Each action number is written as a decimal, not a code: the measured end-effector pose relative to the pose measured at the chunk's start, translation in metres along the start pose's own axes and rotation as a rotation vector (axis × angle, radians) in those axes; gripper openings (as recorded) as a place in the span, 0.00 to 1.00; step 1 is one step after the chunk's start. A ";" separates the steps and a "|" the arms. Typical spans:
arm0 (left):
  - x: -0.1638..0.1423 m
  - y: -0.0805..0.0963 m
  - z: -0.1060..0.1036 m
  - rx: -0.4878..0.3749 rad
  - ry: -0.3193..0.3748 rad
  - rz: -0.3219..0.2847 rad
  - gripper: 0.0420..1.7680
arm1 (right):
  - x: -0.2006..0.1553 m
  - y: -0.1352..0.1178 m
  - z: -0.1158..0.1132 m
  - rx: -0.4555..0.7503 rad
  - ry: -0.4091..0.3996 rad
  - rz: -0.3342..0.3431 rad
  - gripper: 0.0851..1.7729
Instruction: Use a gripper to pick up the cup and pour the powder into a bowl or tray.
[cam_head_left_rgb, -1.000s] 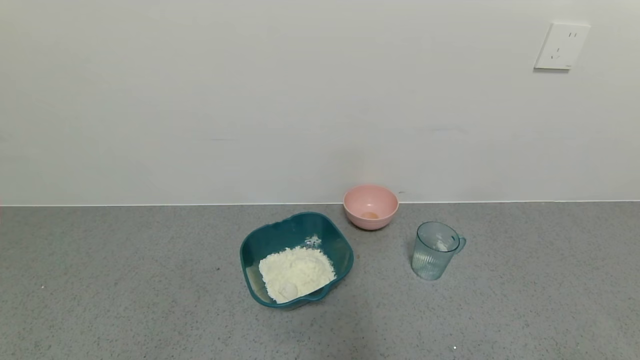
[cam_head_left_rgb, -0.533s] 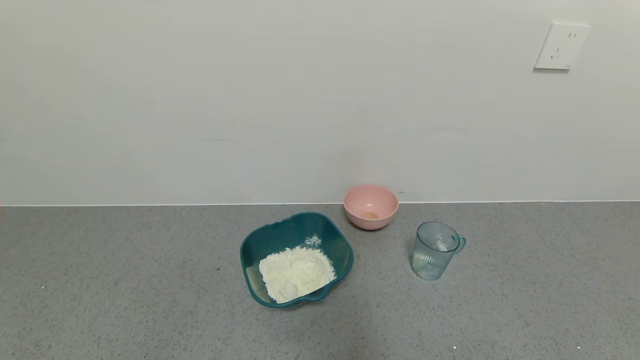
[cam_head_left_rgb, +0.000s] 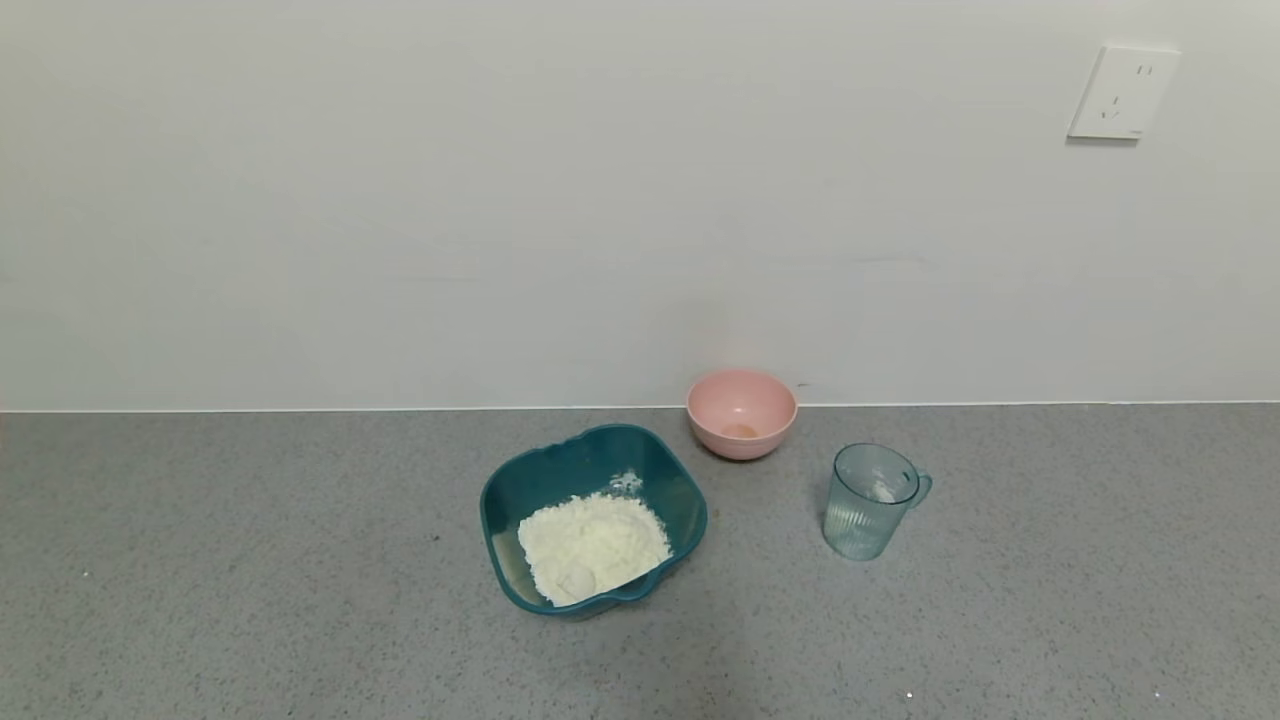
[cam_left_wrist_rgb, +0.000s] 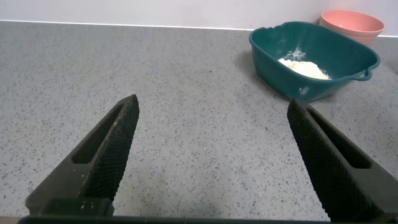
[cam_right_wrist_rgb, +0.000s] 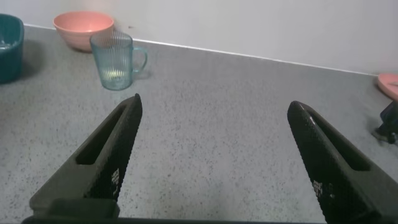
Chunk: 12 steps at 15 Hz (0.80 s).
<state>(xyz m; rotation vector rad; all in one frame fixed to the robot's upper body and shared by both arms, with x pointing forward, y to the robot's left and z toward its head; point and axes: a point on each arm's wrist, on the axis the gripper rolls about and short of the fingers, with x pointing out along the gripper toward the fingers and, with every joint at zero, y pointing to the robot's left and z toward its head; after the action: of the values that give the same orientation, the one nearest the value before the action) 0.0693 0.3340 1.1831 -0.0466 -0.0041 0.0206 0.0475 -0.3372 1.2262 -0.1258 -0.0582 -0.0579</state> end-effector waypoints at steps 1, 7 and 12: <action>0.000 0.000 0.000 0.000 0.000 0.000 0.97 | 0.003 0.001 -0.006 -0.003 0.007 0.002 0.96; 0.000 0.000 0.000 0.000 0.000 0.000 0.97 | 0.017 0.006 -0.035 -0.034 0.019 0.027 0.96; 0.000 0.000 0.000 0.000 0.000 0.000 0.97 | 0.018 0.008 -0.042 0.009 0.041 0.090 0.96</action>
<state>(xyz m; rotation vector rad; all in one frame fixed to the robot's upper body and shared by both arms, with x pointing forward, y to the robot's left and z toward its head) 0.0693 0.3340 1.1831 -0.0471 -0.0045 0.0205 0.0684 -0.3355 1.1848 -0.1179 -0.0116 0.0300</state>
